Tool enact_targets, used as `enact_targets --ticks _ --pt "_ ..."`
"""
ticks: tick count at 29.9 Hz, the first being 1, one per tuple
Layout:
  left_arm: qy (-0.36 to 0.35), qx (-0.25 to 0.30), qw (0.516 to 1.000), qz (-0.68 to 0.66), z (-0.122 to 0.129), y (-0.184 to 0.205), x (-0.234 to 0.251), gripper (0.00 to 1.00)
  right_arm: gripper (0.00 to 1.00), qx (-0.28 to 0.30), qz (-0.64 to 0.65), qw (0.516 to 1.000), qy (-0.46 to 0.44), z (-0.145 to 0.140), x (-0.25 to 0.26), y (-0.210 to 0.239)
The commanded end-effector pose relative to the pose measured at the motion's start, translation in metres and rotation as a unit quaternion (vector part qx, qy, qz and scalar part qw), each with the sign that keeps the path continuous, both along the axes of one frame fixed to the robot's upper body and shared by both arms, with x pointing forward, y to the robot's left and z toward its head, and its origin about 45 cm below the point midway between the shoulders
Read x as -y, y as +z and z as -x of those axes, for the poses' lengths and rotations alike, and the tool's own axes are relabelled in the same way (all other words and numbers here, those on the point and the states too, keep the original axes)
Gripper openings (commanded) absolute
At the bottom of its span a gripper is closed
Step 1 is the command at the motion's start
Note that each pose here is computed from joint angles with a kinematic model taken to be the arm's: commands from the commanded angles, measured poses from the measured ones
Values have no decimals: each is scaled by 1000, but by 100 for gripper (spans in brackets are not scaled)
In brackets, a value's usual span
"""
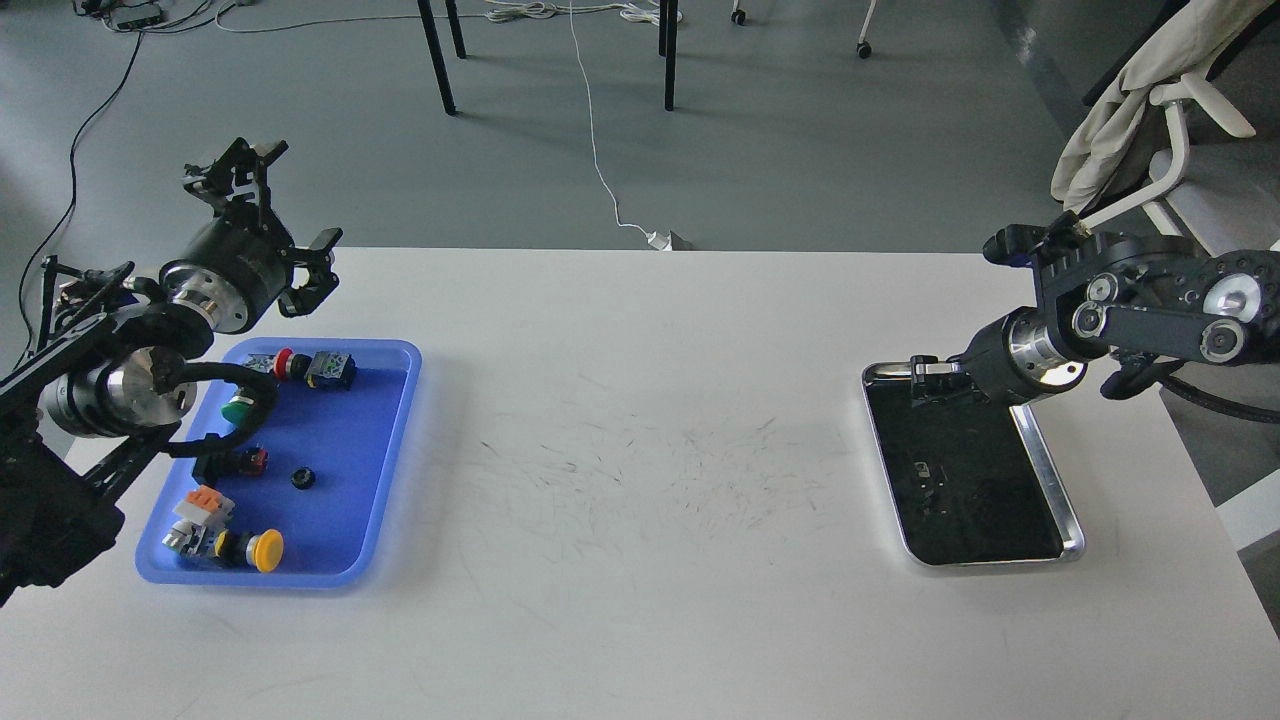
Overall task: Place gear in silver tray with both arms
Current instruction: 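Carry the gear into the silver tray and open the right gripper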
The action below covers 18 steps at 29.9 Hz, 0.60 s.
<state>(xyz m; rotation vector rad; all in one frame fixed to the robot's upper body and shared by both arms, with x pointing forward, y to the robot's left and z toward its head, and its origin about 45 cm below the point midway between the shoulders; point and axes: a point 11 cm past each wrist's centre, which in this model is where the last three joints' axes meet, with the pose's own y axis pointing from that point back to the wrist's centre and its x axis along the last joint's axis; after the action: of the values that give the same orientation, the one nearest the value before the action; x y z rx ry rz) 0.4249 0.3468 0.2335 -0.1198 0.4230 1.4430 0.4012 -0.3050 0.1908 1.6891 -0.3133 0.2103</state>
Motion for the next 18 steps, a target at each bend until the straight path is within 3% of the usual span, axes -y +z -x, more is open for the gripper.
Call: enact_targets --ticks 1,18 --pt "0 1 1000 0 0 0 0 98 2 3 6 1000 -12 -6 2 -15" --pt "2 0 1000 -1 0 1 -2 98 6 -23 6 1000 -1 5 -10 -41"
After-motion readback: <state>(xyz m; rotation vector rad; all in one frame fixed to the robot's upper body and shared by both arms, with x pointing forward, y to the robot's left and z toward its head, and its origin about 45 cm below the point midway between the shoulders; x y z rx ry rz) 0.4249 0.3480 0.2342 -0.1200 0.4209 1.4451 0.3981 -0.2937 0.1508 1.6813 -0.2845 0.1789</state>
